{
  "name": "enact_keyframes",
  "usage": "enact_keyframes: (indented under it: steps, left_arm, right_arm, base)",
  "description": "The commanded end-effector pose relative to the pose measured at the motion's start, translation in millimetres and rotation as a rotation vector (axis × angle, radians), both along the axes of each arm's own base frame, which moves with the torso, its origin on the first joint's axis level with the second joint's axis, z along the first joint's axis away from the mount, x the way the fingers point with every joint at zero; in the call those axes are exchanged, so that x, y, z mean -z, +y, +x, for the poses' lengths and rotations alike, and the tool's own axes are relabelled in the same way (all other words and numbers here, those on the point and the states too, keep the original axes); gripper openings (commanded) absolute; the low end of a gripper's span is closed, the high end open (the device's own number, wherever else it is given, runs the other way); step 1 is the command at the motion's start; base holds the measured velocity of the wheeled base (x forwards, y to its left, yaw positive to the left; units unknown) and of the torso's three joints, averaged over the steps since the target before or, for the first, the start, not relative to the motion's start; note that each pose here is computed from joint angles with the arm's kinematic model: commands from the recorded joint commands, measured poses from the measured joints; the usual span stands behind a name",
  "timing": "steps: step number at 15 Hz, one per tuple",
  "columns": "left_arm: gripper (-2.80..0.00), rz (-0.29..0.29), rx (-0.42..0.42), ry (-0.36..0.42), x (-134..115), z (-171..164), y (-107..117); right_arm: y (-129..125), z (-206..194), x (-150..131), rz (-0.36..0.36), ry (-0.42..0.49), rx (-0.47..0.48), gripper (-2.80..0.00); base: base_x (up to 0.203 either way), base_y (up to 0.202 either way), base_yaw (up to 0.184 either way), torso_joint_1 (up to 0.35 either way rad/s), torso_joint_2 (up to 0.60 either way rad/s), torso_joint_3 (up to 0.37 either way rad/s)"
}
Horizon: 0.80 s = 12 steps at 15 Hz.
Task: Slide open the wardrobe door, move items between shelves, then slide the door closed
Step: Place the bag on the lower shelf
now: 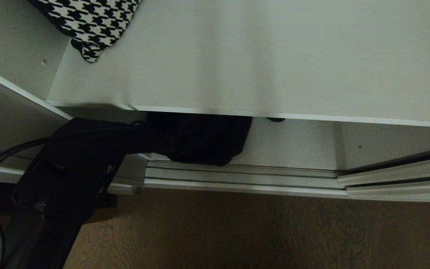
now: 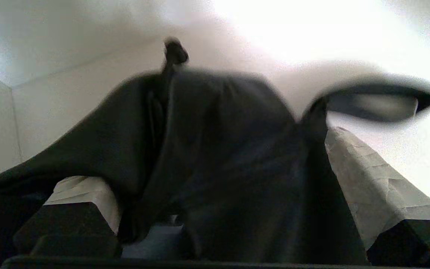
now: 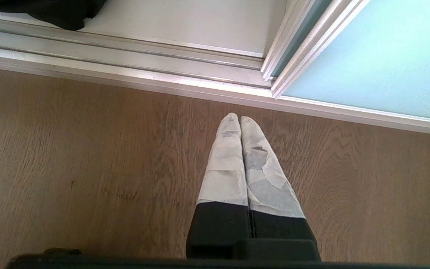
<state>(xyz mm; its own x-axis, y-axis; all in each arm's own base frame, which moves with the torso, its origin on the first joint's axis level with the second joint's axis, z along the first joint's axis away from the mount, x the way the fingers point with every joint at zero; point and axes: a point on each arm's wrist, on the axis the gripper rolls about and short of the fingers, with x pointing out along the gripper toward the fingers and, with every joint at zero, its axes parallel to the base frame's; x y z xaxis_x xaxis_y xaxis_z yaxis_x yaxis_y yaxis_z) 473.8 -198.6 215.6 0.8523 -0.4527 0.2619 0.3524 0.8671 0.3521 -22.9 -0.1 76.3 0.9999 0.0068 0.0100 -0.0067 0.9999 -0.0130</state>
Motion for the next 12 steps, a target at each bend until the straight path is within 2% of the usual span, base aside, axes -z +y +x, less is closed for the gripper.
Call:
enact_keyframes:
  steps: [1, 4, 6, 7, 8, 10, 12]
  left_arm:
    - [0.0, 0.02, -0.019, -0.012, -18, -3, 15]
    - [0.0, 0.026, -0.033, 0.013, -29, -8, 22]
    - [0.0, 0.015, -0.05, -0.051, -38, -9, 27]
    - [0.0, 0.023, -0.062, -0.101, -42, -10, 30]
    - [0.0, 0.054, -0.07, -0.126, -43, -10, 30]
    - [0.0, 0.072, -0.081, -0.151, -49, -13, 31]
    - [0.0, 0.08, -0.083, -0.127, -53, -15, 35]
  right_arm:
    - [0, 0, 0, -0.001, -0.001, -0.001, -2.8]
    - [0, 0, 0, -0.001, -0.001, -0.001, -2.8]
    - [0, 0, 0, -0.001, -0.001, -0.001, -2.8]
    - [0, 0, 0, -0.001, -0.001, -0.001, -2.8]
    - [0, 0, 0, -0.001, -0.001, -0.001, -2.8]
    - [0, 0, 0, -0.001, -0.001, -0.001, -2.8]
    - [0, 0, 0, -0.001, -0.001, -0.001, -2.8]
  base:
    - [0.0, 0.0, 0.0, 0.0, 0.0, 0.0]
    - [0.0, 0.0, 0.0, 0.0, 0.0, 0.0]
    - [0.0, 0.0, 0.0, 0.0, 0.0, 0.0]
    - [0.0, 0.0, 0.0, 0.0, 0.0, 0.0]
    - [0.0, 0.0, 0.0, 0.0, 0.0, 0.0]
    - [0.0, 0.0, 0.0, 0.0, 0.0, 0.0]
    - [0.0, 0.0, 0.0, 0.0, 0.0, 0.0]
